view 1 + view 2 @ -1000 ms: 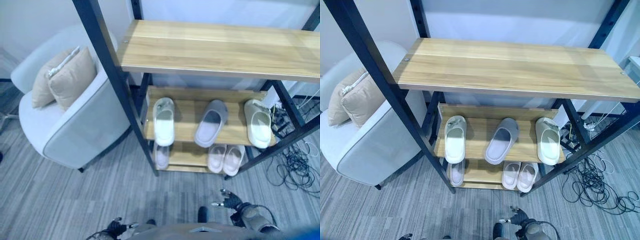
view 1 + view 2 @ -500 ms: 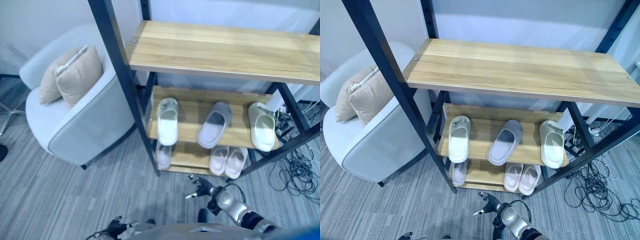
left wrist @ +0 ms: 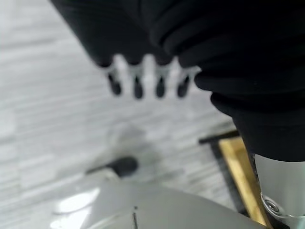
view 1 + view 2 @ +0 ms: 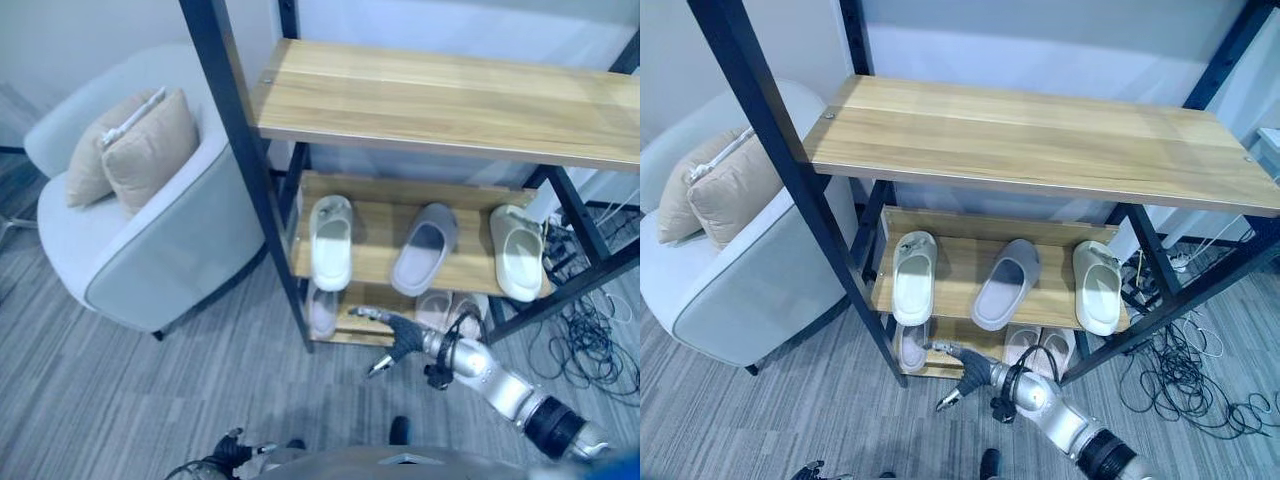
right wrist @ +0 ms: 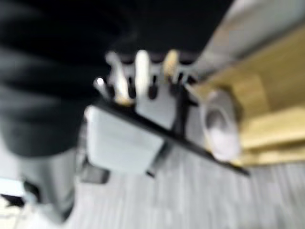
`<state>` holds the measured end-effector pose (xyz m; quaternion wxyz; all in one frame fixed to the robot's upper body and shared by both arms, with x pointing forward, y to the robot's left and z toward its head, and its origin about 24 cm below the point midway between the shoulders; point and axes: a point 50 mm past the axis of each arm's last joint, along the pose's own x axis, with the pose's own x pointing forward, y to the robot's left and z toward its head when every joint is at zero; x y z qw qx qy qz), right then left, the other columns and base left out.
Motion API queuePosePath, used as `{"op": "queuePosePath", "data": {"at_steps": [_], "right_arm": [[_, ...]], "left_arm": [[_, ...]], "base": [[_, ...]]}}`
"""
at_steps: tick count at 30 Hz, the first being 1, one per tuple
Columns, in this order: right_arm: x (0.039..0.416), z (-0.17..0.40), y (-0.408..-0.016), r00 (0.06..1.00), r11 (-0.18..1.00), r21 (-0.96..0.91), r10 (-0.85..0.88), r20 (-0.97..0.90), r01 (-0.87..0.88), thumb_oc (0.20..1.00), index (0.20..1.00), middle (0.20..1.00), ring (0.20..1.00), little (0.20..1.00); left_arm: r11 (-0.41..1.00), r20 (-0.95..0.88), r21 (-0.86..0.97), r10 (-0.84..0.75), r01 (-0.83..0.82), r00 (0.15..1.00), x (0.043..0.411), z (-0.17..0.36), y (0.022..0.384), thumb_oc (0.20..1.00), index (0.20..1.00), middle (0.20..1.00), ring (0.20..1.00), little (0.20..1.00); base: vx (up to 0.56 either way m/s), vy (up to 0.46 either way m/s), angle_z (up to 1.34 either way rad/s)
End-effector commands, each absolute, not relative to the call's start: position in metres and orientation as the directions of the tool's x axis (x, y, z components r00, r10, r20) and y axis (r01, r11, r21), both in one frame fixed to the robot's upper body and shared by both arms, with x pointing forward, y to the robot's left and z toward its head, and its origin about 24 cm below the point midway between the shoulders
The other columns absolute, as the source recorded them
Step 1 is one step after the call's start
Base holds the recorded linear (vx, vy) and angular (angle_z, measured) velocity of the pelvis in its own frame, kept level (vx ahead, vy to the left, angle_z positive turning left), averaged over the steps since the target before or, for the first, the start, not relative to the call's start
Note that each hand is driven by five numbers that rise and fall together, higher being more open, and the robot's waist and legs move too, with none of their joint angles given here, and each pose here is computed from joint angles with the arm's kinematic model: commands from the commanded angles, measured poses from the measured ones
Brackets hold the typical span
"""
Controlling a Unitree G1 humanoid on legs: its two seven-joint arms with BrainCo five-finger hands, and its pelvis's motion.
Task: Arrange the slippers neatly on the shoe rack.
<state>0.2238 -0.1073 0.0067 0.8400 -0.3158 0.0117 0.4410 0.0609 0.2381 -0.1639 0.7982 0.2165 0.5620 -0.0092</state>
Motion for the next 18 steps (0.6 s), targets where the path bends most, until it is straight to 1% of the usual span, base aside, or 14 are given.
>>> {"op": "queuePosePath", "data": {"at_steps": [1,3,5,6,9,11,12,13,15,16,18], "right_arm": [[0.221,0.029,-0.112,0.602,0.416,-0.561,0.775,-0.193,-0.716,1.0,1.0,1.0,1.0,1.0],[0.221,0.047,-0.119,0.641,0.466,-0.596,0.76,-0.11,-0.654,1.0,1.0,1.0,1.0,1.0],[0.221,0.056,-0.122,0.664,0.503,-0.604,0.746,-0.059,-0.619,1.0,1.0,1.0,1.0,1.0],[0.221,0.056,-0.122,0.664,0.503,-0.604,0.746,-0.059,-0.619,1.0,1.0,1.0,1.0,1.0],[0.227,0.076,-0.133,0.727,0.581,-0.643,0.685,0.055,-0.499,1.0,1.0,1.0,1.0,1.0],[0.228,0.079,-0.136,0.744,0.599,-0.65,0.664,0.077,-0.467,1.0,1.0,1.0,1.0,1.0],[0.232,0.082,-0.145,0.784,0.634,-0.662,0.611,0.112,-0.399,1.0,1.0,1.0,1.0,1.0],[0.232,0.082,-0.145,0.784,0.634,-0.662,0.61,0.112,-0.399,1.0,1.0,1.0,1.0,1.0],[0.236,0.085,-0.154,0.822,0.666,-0.669,0.552,0.144,-0.33,1.0,1.0,1.0,1.0,1.0],[0.239,0.087,-0.166,0.855,0.69,-0.676,0.489,0.171,-0.26,1.0,1.0,1.0,1.0,1.0],[0.241,0.087,-0.17,0.87,0.702,-0.673,0.459,0.178,-0.232,1.0,1.0,1.0,1.0,1.0]], "left_arm": [[0.871,-0.925,0.303,0.171,0.386,0.339,0.062,-0.169,0.222,1.0,1.0,1.0,1.0,1.0],[0.869,-0.921,0.295,0.148,0.397,0.359,0.069,-0.169,0.216,1.0,1.0,1.0,1.0,1.0],[0.87,-0.92,0.292,0.142,0.397,0.366,0.071,-0.169,0.214,1.0,1.0,1.0,1.0,1.0],[0.87,-0.92,0.292,0.142,0.397,0.366,0.071,-0.169,0.214,1.0,1.0,1.0,1.0,1.0],[0.875,-0.917,0.289,0.135,0.39,0.375,0.074,-0.169,0.211,1.0,1.0,1.0,1.0,1.0],[0.875,-0.917,0.287,0.134,0.389,0.376,0.074,-0.169,0.21,1.0,1.0,1.0,1.0,1.0],[0.876,-0.917,0.285,0.132,0.388,0.376,0.073,-0.169,0.209,1.0,1.0,1.0,1.0,1.0],[0.876,-0.917,0.285,0.132,0.388,0.376,0.073,-0.169,0.209,1.0,1.0,1.0,1.0,1.0],[0.876,-0.918,0.285,0.132,0.389,0.375,0.072,-0.17,0.208,1.0,1.0,1.0,1.0,1.0],[0.877,-0.919,0.283,0.131,0.389,0.373,0.071,-0.17,0.209,1.0,1.0,1.0,1.0,1.0],[0.876,-0.919,0.283,0.13,0.391,0.372,0.07,-0.17,0.209,1.0,1.0,1.0,1.0,1.0]], "base": [[0.0,0.0,0.0],[0.0,0.0,0.0],[0.0,0.0,0.0],[0.0,0.0,0.0],[0.0,0.0,0.0],[0.0,0.0,0.0],[0.0,0.0,0.0],[0.0,0.0,0.0],[0.0,0.0,0.0],[0.05,0.001,0.02],[0.02,-0.003,0.01]]}}
